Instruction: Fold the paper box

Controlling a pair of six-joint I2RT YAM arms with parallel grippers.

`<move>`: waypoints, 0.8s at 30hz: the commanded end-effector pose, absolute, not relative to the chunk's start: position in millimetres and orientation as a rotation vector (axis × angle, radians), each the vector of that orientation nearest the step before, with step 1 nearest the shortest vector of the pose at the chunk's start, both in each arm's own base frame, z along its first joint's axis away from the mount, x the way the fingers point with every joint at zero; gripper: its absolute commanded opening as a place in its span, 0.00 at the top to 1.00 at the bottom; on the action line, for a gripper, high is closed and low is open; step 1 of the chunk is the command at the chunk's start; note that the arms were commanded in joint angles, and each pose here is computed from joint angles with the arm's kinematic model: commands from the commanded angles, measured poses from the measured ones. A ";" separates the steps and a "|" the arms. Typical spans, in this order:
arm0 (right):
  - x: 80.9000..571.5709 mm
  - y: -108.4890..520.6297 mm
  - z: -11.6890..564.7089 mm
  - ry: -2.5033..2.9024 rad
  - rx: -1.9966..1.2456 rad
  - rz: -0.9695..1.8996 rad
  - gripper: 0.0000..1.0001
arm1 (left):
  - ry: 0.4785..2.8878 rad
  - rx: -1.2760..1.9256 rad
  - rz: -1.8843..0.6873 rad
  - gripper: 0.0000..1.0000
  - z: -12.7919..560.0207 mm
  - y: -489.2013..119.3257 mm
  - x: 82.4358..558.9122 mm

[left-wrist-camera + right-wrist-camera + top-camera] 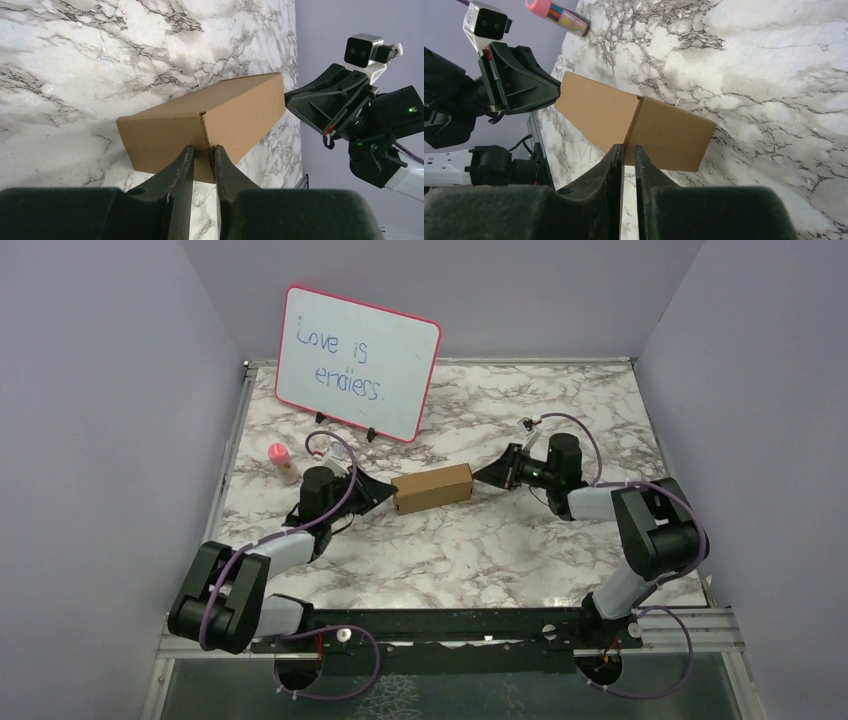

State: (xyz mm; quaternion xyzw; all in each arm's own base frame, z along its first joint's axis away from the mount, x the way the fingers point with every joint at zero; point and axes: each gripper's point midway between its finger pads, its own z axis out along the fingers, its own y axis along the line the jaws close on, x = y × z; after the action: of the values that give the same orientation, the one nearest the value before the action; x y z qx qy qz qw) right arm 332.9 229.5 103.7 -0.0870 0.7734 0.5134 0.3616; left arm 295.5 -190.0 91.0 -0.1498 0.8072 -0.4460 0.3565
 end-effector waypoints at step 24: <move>323.1 219.4 126.4 2.015 -0.287 1.223 0.40 | 2.156 -0.310 -0.996 0.30 122.9 -162.9 284.4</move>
State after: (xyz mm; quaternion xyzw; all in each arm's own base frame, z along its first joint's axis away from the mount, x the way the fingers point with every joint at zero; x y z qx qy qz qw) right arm 319.1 224.4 113.9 -0.0883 0.7900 0.4995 0.3444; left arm 280.4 -168.4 98.6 -0.1643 0.8373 -0.3966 0.3386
